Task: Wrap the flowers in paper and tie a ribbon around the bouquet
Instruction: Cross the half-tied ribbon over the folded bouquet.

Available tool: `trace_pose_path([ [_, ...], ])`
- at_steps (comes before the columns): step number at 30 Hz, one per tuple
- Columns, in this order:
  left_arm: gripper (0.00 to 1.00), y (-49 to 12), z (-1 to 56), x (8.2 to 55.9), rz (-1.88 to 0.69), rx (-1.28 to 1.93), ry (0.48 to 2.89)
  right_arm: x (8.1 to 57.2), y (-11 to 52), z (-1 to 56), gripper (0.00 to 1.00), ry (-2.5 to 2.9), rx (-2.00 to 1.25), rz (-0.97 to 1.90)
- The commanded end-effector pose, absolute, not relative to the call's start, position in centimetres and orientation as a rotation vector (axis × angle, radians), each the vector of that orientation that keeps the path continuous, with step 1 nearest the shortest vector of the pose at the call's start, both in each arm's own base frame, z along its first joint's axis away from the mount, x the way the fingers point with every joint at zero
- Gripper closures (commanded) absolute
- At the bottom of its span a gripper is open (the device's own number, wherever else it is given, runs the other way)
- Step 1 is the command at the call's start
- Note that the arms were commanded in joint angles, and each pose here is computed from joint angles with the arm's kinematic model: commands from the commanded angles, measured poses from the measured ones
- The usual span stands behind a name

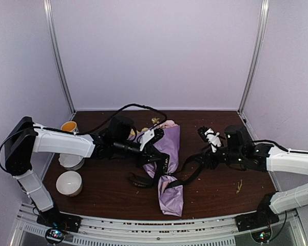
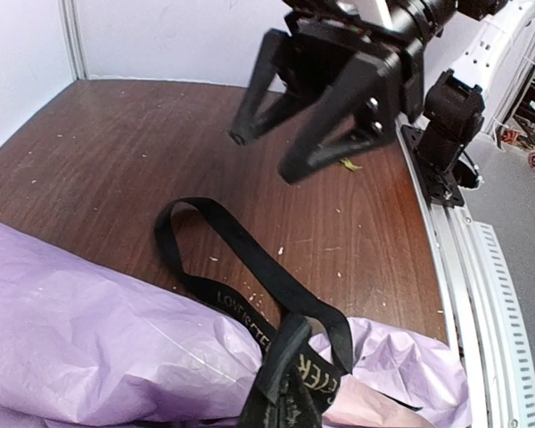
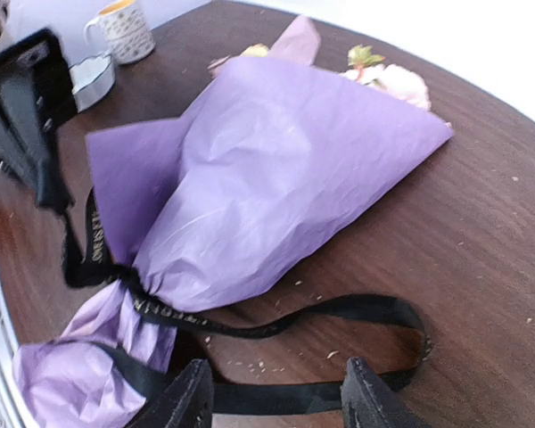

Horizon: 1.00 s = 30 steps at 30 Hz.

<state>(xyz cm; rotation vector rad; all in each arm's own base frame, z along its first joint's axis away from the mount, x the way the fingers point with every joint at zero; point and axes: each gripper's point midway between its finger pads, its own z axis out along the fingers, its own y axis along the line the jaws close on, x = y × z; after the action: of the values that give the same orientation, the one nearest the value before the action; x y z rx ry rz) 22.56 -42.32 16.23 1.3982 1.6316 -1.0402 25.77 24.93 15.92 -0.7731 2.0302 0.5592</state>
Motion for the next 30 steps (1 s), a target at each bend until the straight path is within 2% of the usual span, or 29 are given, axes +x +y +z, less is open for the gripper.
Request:
trace_pose_path([
  [1,1.0,-42.5,18.2,23.5,-1.009,1.329,1.582,21.3,26.9,14.2,0.5,2.015,-1.041,0.711],
  [9,1.0,-42.1,18.1,23.3,-0.996,1.326,1.593,21.0,26.7,10.8,0.5,2.299,-0.948,0.627],
  [14,1.0,-42.5,17.8,23.4,-1.009,1.336,1.597,20.6,23.5,6.7,0.5,2.542,-0.797,0.373],
  [20,1.0,-42.8,17.8,23.5,-1.015,1.357,1.597,19.4,25.3,6.1,0.4,2.471,-0.964,0.239],
  [26,1.0,-42.8,17.9,23.3,-1.02,1.369,1.602,21.6,26.4,6.8,0.36,2.392,-0.992,0.092],
  [30,1.0,-42.7,17.9,23.1,-1.022,1.375,1.6,21.1,28.2,6.4,0.35,2.355,-1.138,0.092],
])
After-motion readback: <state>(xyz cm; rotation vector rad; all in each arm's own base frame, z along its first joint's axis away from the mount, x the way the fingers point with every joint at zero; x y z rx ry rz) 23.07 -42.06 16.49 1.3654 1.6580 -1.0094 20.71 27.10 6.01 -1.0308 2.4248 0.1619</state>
